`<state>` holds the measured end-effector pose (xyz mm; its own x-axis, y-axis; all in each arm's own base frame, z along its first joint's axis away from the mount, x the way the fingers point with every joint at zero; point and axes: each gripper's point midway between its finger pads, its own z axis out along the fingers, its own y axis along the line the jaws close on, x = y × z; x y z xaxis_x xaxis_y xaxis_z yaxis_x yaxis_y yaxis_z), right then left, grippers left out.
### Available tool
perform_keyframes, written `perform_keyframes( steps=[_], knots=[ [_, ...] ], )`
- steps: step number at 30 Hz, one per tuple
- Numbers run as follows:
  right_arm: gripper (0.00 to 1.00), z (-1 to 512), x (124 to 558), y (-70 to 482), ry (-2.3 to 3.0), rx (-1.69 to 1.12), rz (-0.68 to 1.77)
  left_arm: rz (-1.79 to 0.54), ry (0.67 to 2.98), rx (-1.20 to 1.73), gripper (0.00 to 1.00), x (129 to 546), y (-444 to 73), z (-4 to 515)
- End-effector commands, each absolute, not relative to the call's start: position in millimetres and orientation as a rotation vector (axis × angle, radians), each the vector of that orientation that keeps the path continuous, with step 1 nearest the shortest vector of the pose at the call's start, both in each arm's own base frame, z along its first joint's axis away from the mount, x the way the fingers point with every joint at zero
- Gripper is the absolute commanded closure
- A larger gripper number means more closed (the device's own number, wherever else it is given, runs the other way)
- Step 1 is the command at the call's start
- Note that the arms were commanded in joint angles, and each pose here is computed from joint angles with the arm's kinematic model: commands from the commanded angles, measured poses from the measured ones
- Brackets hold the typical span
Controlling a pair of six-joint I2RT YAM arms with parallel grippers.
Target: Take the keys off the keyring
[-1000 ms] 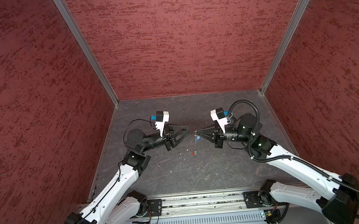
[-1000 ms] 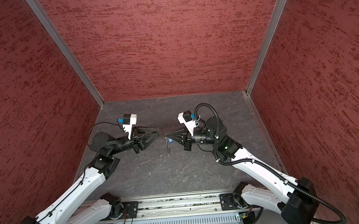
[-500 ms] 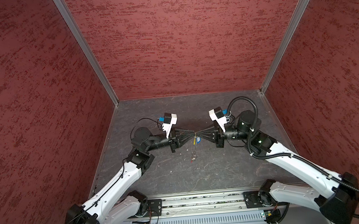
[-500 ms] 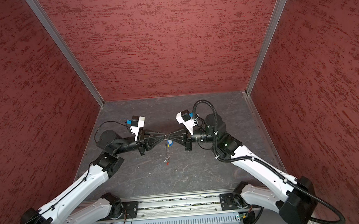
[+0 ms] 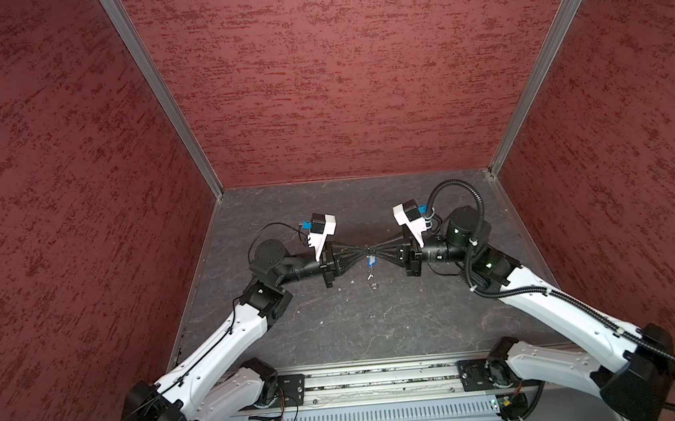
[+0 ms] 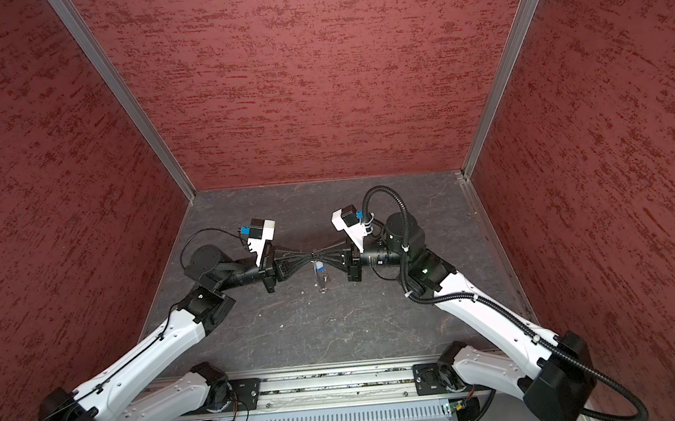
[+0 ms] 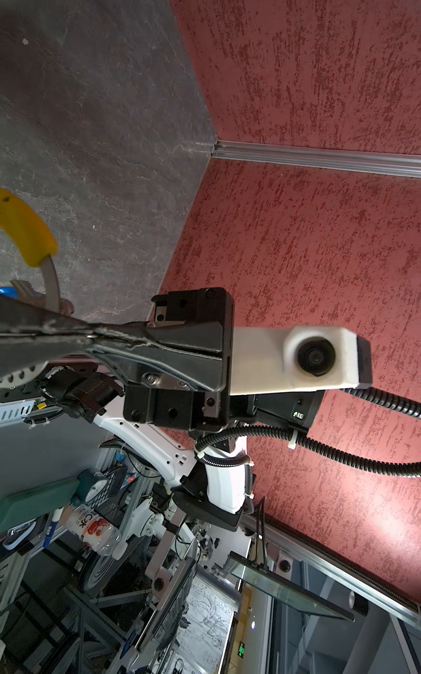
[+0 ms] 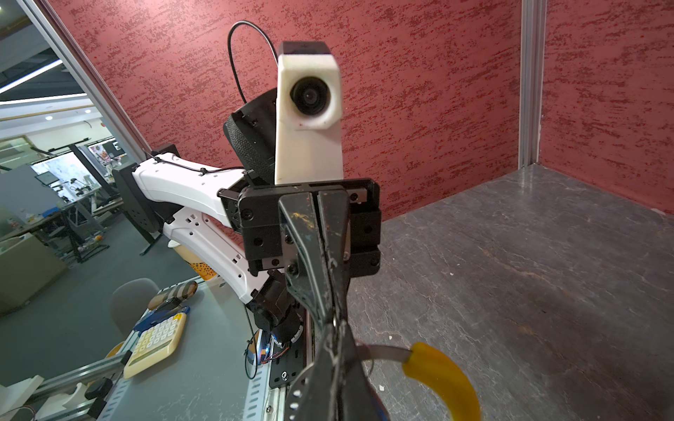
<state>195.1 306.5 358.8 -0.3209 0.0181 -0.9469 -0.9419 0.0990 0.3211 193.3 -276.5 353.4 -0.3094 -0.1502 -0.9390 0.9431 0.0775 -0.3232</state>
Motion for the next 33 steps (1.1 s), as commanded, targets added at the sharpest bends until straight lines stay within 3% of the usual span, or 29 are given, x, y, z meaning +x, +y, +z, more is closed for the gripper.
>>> perform_keyframes(
  steps=[1,3,7,18,33],
  knots=[
    [0.72,389,197,298,1.393,-0.915,1.299,-1.393,1.291,0.876,1.0,188,-274,373],
    [0.6,390,198,291,1.377,-0.88,1.261,-1.394,1.275,0.873,1.0,188,-273,376],
    [0.51,388,194,283,1.344,-0.853,1.238,-1.408,1.239,0.876,1.0,186,-271,382],
    [0.44,358,190,296,1.376,-0.925,1.294,-1.443,1.17,0.91,1.0,180,-268,389],
    [0.63,365,189,312,1.356,-0.977,1.339,-1.474,1.161,0.908,1.0,187,-265,388]
  ],
)
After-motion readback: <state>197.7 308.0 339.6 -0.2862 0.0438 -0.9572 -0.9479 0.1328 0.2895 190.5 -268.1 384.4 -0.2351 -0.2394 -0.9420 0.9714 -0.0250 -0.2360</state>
